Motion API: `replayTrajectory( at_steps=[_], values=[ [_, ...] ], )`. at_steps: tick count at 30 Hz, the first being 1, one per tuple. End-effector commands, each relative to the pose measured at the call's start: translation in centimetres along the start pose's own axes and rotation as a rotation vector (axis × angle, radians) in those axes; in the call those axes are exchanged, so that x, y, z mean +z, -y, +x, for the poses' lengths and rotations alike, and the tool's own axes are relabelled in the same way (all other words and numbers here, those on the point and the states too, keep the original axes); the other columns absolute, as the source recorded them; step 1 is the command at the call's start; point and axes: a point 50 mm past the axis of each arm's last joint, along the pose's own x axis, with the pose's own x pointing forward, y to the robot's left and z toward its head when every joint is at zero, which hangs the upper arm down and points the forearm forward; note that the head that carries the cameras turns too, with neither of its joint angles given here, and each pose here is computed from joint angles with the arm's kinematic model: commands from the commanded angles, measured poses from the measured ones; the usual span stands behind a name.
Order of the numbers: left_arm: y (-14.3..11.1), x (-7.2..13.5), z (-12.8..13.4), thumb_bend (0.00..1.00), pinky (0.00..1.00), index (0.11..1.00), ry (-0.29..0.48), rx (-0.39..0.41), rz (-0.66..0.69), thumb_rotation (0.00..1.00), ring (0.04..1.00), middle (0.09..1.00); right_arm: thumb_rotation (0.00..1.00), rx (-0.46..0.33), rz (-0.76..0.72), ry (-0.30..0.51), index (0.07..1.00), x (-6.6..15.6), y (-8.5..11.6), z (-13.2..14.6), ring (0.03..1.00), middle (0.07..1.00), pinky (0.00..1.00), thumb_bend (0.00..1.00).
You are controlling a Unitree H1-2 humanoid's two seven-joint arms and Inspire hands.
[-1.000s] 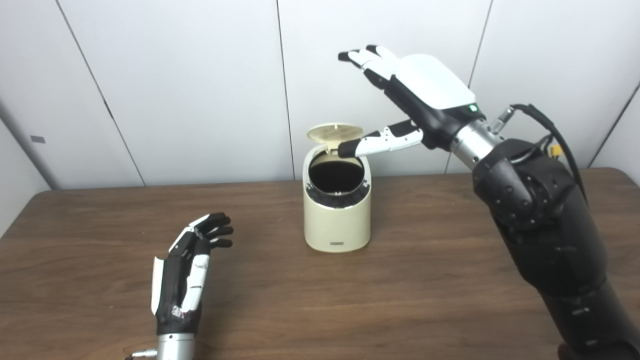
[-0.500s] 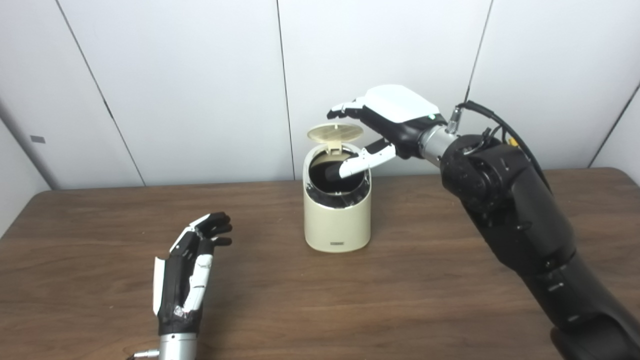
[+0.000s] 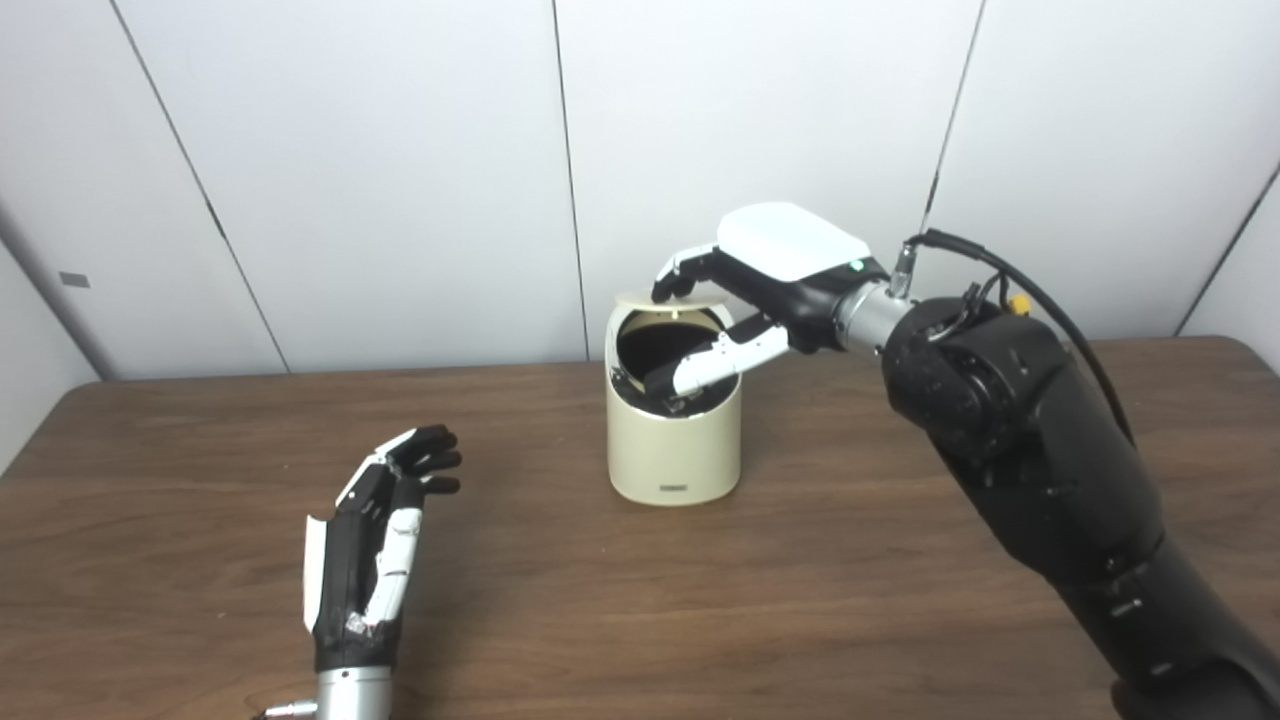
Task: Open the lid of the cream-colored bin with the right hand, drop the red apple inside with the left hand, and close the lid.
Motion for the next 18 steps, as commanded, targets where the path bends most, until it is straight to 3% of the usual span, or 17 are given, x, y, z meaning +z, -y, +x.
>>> replayTrajectory(
  at_steps=[1, 4, 8, 18],
  values=[
    [0.3, 0.1, -0.2, 0.54, 0.61, 0.736, 0.016, 0.002, -0.011, 0.78, 0.698, 0.73, 0.92, -0.072, 0.004, 0.018, 0.741, 0.5, 2.4, -0.8, 0.822, 0.774, 0.87, 0.97],
    [0.3, 0.2, -0.1, 0.55, 0.61, 0.735, 0.021, 0.004, -0.009, 0.77, 0.698, 0.729, 0.9, -0.072, 0.03, 0.033, 0.736, 0.8, 1.9, -1.5, 0.849, 0.781, 0.9, 0.96],
    [0.3, 0.3, -0.1, 0.54, 0.61, 0.737, 0.025, 0.007, 0.002, 0.78, 0.704, 0.734, 0.89, -0.078, 0.044, 0.056, 0.706, 1.0, 0.9, -2.0, 0.811, 0.738, 0.86, 0.97],
    [0.2, 0.8, -0.4, 0.54, 0.63, 0.741, 0.037, 0.014, -0.003, 0.78, 0.707, 0.735, 0.89, 0.003, 0.075, 0.023, 0.745, 0.2, -1.4, -2.0, 0.811, 0.767, 0.85, 0.97]
  ],
)
